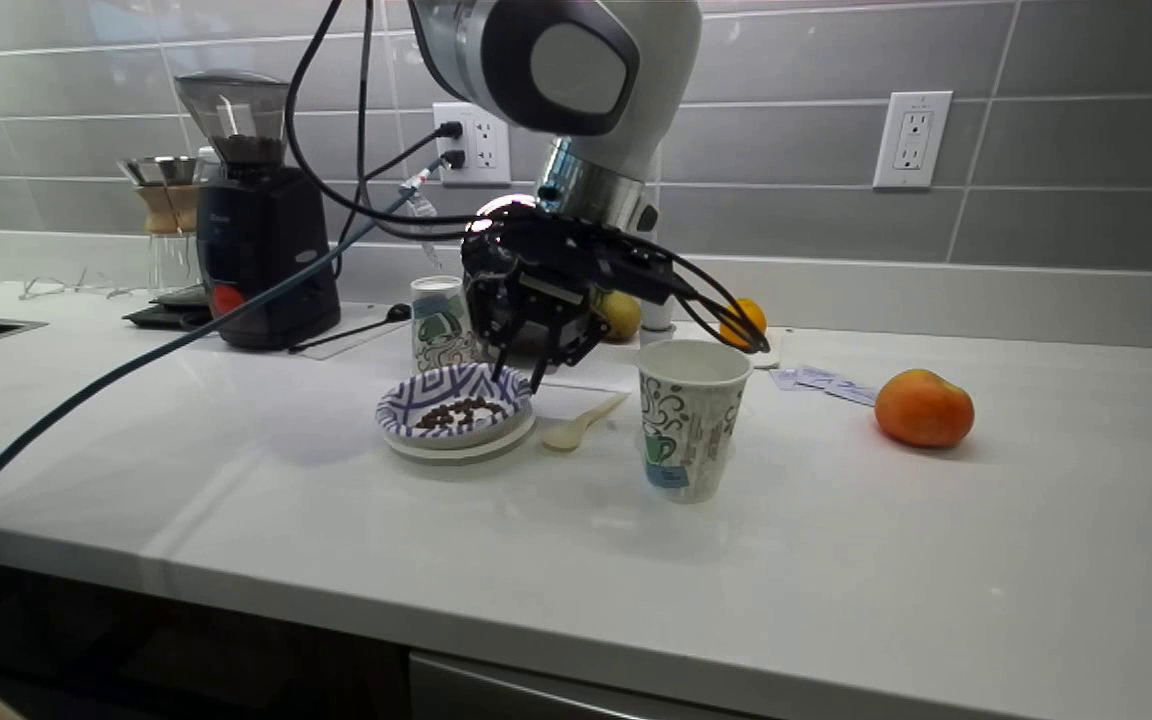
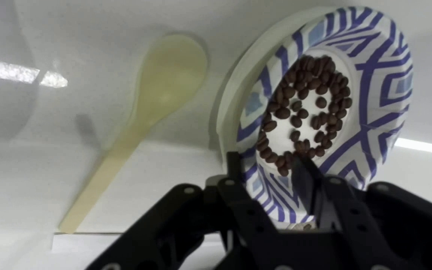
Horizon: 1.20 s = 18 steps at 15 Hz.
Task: Pour the contents on the plate onto the other plate
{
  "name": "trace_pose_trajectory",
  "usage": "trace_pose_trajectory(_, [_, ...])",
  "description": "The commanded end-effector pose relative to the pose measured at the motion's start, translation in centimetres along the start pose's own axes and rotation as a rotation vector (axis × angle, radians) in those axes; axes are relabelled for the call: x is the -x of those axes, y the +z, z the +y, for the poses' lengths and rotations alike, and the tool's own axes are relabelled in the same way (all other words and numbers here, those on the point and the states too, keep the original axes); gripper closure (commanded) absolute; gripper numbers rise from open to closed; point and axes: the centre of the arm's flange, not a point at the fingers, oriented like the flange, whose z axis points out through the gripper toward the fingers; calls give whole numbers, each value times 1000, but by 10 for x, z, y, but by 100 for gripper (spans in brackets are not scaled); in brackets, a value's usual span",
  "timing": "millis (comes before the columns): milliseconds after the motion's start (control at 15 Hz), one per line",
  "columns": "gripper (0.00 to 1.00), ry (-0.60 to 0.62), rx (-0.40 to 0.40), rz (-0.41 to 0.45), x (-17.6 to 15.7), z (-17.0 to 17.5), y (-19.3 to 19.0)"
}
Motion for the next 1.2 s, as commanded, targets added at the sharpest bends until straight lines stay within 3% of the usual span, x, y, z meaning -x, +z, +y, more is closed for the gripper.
trace_pose_trajectory(0, [74,39,9,4,7,-10,-4])
trace_pose_trajectory(200, [72,47,-13,2,8,-5,2])
trace_pose_trajectory(400, [63,47,8,9,11,-2,1])
trace_pose_trajectory(467, [54,43,13,14,11,-4,-1])
trace_pose_trajectory(600, [56,39,19,17,11,-5,-3])
trace_pose_trajectory(667, [52,38,18,16,11,-5,-3])
trace_pose_trajectory(800, [59,41,8,11,11,-3,1])
trace_pose_trajectory(1133, [60,50,-9,6,12,-1,7])
